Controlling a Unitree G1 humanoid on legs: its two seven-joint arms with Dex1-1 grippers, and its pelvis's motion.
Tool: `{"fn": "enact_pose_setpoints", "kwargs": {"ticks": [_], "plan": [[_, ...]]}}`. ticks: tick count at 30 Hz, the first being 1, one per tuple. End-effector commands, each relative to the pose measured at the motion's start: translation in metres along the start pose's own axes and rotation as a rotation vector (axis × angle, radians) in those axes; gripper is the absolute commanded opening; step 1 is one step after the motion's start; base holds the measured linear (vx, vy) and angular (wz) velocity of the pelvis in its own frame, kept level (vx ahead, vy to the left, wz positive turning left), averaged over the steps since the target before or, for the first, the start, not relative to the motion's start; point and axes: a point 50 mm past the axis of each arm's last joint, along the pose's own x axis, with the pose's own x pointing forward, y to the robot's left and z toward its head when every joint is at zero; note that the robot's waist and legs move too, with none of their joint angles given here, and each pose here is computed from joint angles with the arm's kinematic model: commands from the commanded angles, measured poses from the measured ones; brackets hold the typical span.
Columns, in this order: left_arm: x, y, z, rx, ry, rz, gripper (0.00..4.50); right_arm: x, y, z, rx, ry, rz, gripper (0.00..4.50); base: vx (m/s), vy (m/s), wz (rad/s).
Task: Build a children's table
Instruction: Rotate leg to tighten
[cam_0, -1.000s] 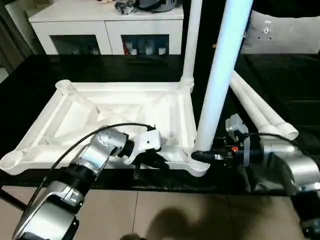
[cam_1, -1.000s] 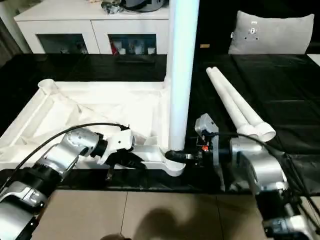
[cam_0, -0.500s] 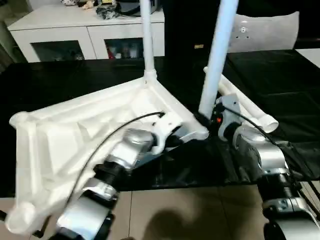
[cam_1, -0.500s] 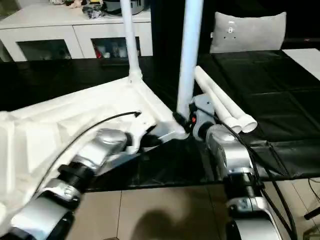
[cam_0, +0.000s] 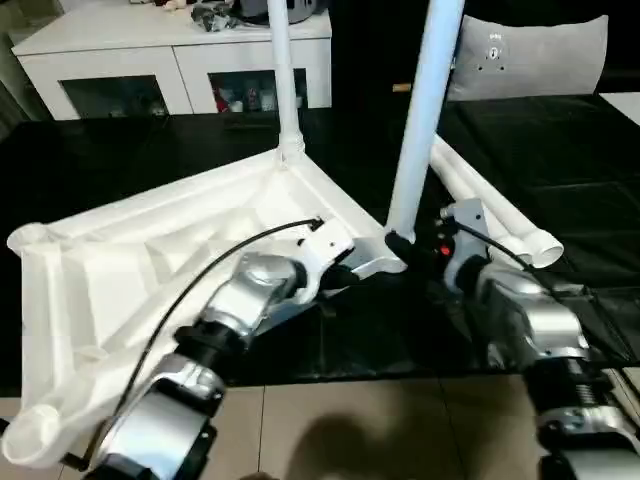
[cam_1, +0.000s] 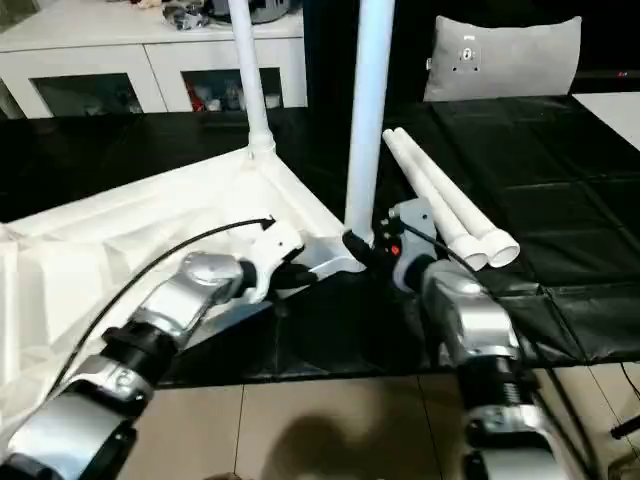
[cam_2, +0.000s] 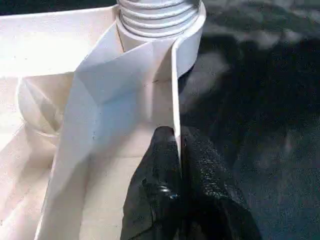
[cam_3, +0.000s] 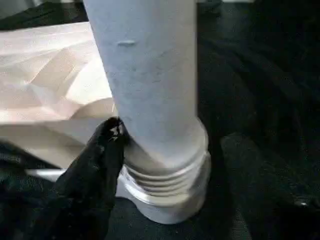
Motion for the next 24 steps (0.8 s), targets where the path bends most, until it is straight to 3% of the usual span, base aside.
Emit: {"fn": "enact_pose_setpoints", "kwargs": {"ticks": [1,2,6,10,19,24], "plan": [[-0.008,0.003,0.001,0.076,-0.001,-0.019,0.00,-0.005,0.001,0.004,-0.047,-0.012,0.065,3.72,0.000,0.000,0.00],[-0.008,0.003,0.001,0.080,0.001,-0.023,0.00,-0.006,0.000,0.004,-0.049,-0.014,0.070,3.96,0.000,0.000,0.00],[-0.017,-0.001,-0.009,0.200,0.023,-0.169,0.00,-0.021,-0.001,0.006,-0.143,0.018,0.219,3.96,0.000,0.000,0.00],[-0.024,-0.004,-0.013,0.262,0.030,-0.276,0.00,-0.032,0.001,0.006,-0.156,0.038,0.367,3.96,0.000,0.000,0.00],[-0.030,-0.014,-0.019,0.329,0.064,-0.457,0.00,-0.037,0.014,0.005,-0.151,0.077,0.593,3.23,0.000,0.000,0.00],[-0.032,-0.013,-0.020,0.344,0.073,-0.466,0.00,-0.036,0.018,0.003,-0.136,0.089,0.638,2.84,0.000,0.000,0.00]]}}
